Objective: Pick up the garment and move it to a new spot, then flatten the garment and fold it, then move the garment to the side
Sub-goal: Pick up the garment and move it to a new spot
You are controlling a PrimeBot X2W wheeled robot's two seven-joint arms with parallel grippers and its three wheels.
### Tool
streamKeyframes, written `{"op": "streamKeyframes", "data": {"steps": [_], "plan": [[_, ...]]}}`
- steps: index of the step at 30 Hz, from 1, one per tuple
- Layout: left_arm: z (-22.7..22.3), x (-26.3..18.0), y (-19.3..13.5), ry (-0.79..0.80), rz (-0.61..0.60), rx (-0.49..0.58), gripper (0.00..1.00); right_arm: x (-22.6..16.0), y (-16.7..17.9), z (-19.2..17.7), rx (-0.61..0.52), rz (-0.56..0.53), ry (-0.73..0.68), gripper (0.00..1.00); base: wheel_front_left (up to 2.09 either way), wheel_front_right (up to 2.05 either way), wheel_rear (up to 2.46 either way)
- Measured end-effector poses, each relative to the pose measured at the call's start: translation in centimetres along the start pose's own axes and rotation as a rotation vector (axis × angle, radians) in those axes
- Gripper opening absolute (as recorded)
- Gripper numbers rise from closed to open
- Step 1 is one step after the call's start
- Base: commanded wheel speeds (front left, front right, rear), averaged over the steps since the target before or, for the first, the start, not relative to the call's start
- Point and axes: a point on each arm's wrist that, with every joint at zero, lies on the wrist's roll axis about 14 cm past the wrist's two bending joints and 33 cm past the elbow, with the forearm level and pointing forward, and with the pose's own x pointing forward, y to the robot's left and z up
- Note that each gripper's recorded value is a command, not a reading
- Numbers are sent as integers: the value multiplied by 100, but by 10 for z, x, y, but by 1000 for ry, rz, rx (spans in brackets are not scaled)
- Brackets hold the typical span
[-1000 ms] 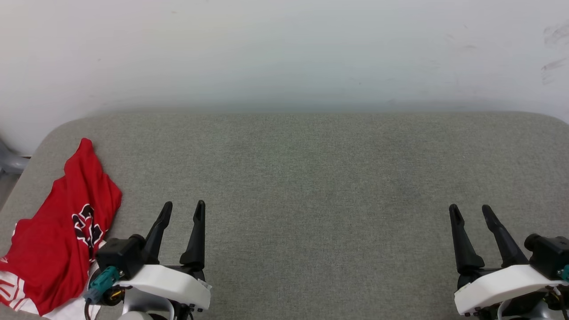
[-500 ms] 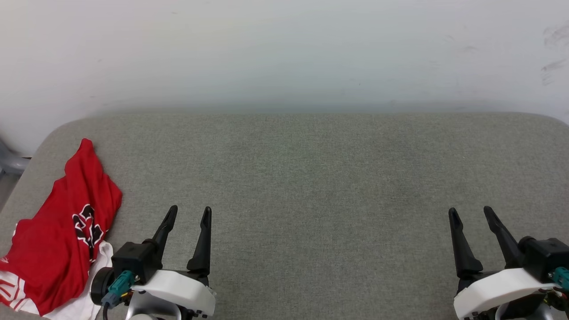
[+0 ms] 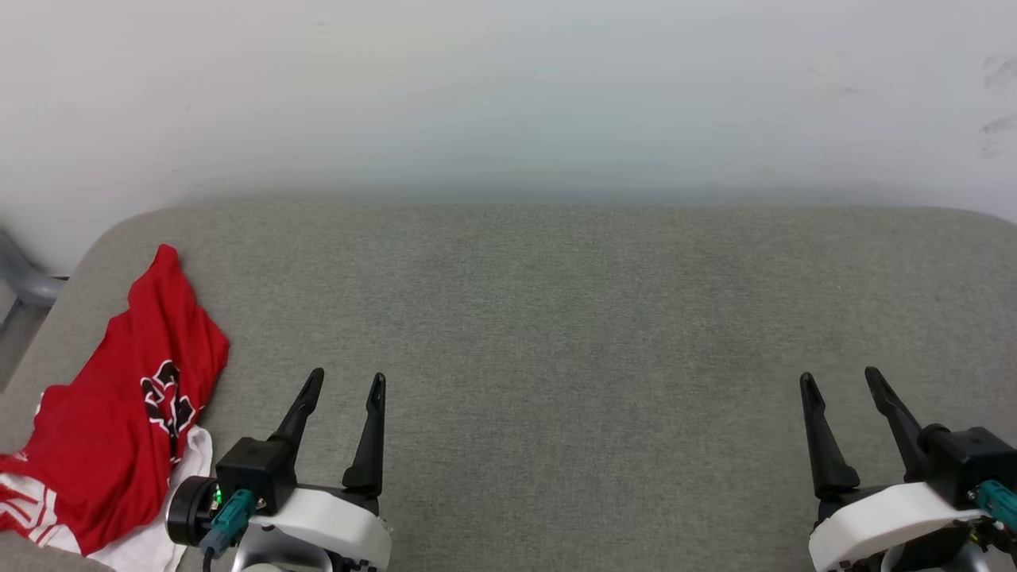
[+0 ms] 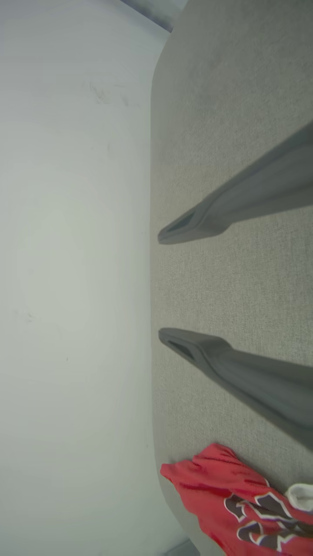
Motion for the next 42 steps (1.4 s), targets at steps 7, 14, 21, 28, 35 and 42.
{"op": "streamKeyframes", "data": {"steps": [7, 14, 21, 28, 35, 42], "plan": [[1, -9, 10, -7, 33, 4, 100, 8, 20, 0, -16, 62, -7, 100, 0, 0, 0], [7, -25, 35, -25, 112, 57, 100, 20, 56, -3, -31, 169, -8, 100, 0, 0, 0], [16, -50, 67, -39, 223, 86, 100, 33, 97, -4, -28, 291, -18, 100, 0, 0, 0], [27, -83, 102, -60, 356, 102, 100, 44, 143, -6, -5, 420, -21, 100, 0, 0, 0], [30, -103, 120, -60, 432, 116, 100, 48, 164, -9, -2, 477, -11, 100, 0, 0, 0], [20, -107, 133, -13, 465, 133, 100, 54, 169, -14, 0, 488, 5, 100, 0, 0, 0]]}}
